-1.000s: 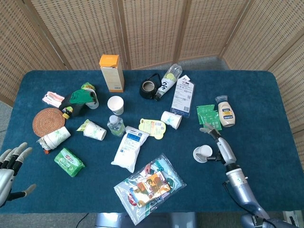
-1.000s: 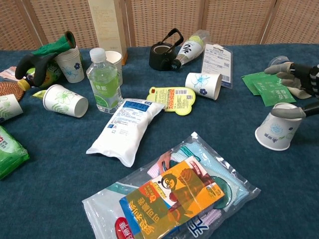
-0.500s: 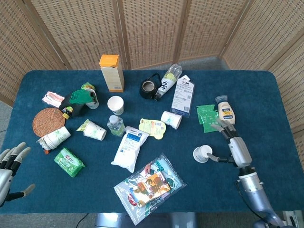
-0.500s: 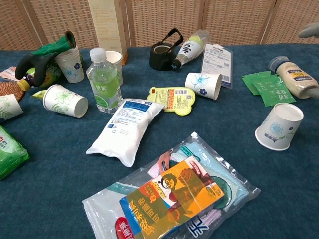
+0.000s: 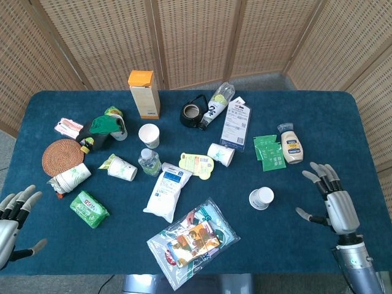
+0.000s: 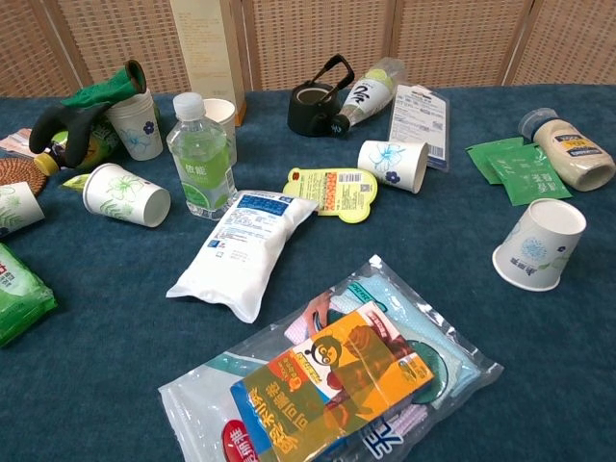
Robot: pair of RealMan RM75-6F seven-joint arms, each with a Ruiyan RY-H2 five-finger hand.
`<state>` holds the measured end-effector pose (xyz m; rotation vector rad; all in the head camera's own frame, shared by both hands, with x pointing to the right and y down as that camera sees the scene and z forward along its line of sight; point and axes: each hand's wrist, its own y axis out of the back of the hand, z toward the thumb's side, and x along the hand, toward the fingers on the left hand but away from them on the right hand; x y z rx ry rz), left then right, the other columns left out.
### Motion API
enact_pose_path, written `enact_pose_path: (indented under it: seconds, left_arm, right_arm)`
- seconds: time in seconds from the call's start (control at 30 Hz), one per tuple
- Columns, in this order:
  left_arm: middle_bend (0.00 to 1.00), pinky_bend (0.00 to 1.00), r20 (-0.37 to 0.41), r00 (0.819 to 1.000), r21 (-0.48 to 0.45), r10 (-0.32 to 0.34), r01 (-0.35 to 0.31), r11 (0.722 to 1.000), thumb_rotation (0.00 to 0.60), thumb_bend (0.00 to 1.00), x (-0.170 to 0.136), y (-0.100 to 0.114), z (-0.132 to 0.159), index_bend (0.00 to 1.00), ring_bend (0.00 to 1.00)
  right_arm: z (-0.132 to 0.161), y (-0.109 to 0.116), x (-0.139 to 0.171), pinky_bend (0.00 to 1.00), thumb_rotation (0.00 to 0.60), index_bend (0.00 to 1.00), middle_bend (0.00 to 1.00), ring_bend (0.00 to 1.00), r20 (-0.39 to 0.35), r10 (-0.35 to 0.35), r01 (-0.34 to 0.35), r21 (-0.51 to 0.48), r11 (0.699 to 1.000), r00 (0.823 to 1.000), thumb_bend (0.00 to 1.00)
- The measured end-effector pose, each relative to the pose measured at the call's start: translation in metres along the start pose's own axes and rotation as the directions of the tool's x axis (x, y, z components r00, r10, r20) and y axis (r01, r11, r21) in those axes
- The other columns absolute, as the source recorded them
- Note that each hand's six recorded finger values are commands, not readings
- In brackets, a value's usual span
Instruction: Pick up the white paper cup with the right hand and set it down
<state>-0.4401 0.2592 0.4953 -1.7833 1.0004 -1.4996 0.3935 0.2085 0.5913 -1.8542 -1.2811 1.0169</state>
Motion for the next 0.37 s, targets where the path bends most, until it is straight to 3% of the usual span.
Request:
enact_pose_path:
  seconds: [0.2,0.37]
  left_arm:
    - [0.00,0.00,0.004,1.000,-0.004,0.010,-0.010,1.000,0.600,0.24,-0.002,0.003,0.000,0.00,0.00]
    - [0.00,0.00,0.006,1.000,-0.005,0.008,-0.008,1.000,0.600,0.24,-0.001,0.003,-0.002,0.00,0.00]
  right_arm:
    - [-0.014,0.011,0.009,0.00,0.600,0.16,0.00,0.00,0.021,-0.002,0.000,0.084,0.996,1.000,0.07]
    - [-0.018,0.018,0.011,0.00,0.600,0.16,0.00,0.00,0.047,-0.017,0.014,0.063,0.998,0.999,0.07]
